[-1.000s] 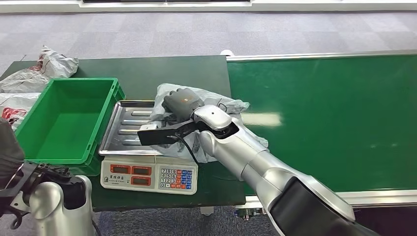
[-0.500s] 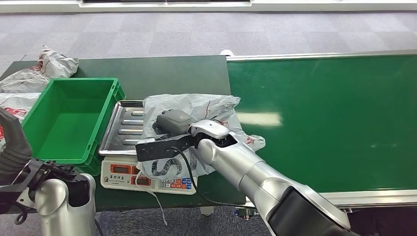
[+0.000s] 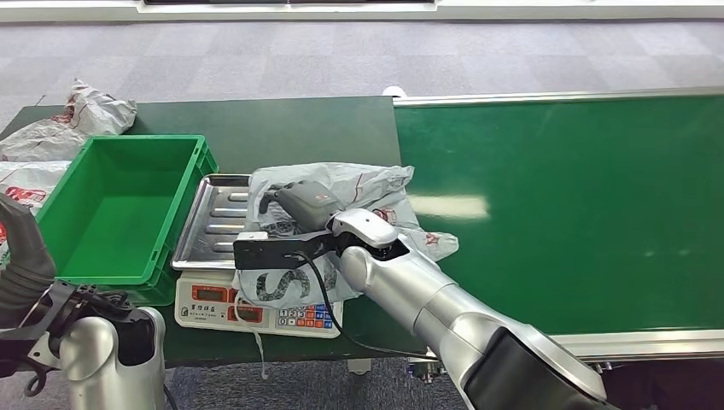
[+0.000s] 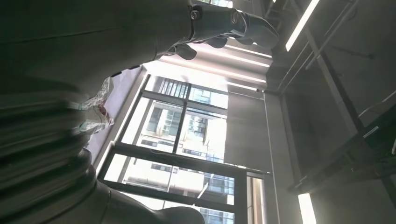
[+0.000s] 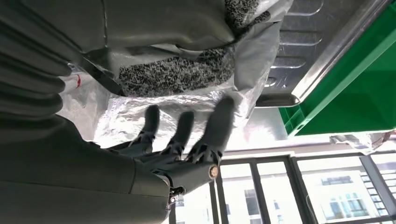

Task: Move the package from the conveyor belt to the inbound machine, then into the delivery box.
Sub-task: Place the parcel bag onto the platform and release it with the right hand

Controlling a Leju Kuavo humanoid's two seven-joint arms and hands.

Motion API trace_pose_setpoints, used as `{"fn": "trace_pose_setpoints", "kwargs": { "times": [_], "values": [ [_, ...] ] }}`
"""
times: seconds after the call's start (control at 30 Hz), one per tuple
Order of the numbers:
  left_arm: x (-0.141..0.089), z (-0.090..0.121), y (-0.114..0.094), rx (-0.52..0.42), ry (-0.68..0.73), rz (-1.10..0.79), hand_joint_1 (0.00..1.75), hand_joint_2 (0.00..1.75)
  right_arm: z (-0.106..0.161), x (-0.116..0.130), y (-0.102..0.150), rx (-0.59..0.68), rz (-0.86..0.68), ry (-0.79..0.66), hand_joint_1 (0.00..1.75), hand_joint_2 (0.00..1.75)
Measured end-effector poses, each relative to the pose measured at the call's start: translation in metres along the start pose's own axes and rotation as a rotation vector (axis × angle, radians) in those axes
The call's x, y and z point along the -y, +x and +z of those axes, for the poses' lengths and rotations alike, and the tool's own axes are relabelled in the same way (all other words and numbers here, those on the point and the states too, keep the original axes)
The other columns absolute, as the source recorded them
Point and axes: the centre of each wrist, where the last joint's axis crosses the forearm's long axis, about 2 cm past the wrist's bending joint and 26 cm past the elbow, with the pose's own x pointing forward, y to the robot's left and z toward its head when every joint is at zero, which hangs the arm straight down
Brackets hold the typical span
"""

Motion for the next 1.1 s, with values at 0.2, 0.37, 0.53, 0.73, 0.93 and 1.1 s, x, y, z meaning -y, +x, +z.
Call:
{"fn": "trace_pose_setpoints", "kwargs": {
  "times": [0.2, 0.37, 0.53, 0.73, 0.93, 1.1],
  "values": [
    [-0.001, 0.001, 0.000, -0.004, -0.002, -0.003, 0.00, 1.75, 0.000, -0.001, 0.000, -0.006, 0.007, -0.001, 0.00, 0.00],
    [-0.003, 0.003, 0.000, -0.007, -0.003, -0.006, 0.00, 1.75, 0.001, -0.004, 0.000, -0.013, 0.007, 0.003, 0.00, 0.00],
    [-0.004, 0.003, 0.000, -0.008, -0.004, -0.007, 0.00, 1.75, 0.001, -0.005, 0.001, -0.015, 0.008, 0.006, 0.00, 0.00],
    [-0.007, 0.004, 0.001, -0.008, -0.004, -0.012, 0.00, 1.75, 0.001, -0.006, 0.001, -0.032, 0.035, -0.070, 0.00, 0.00],
    [-0.009, 0.005, 0.001, -0.009, -0.006, -0.016, 0.00, 1.75, 0.002, -0.010, 0.001, 0.103, -0.219, -0.087, 0.00, 0.00],
    [-0.007, 0.007, -0.001, -0.014, -0.014, -0.021, 0.00, 1.75, 0.005, -0.009, -0.003, 0.225, -0.419, -0.093, 0.00, 0.00]
  ]
}}
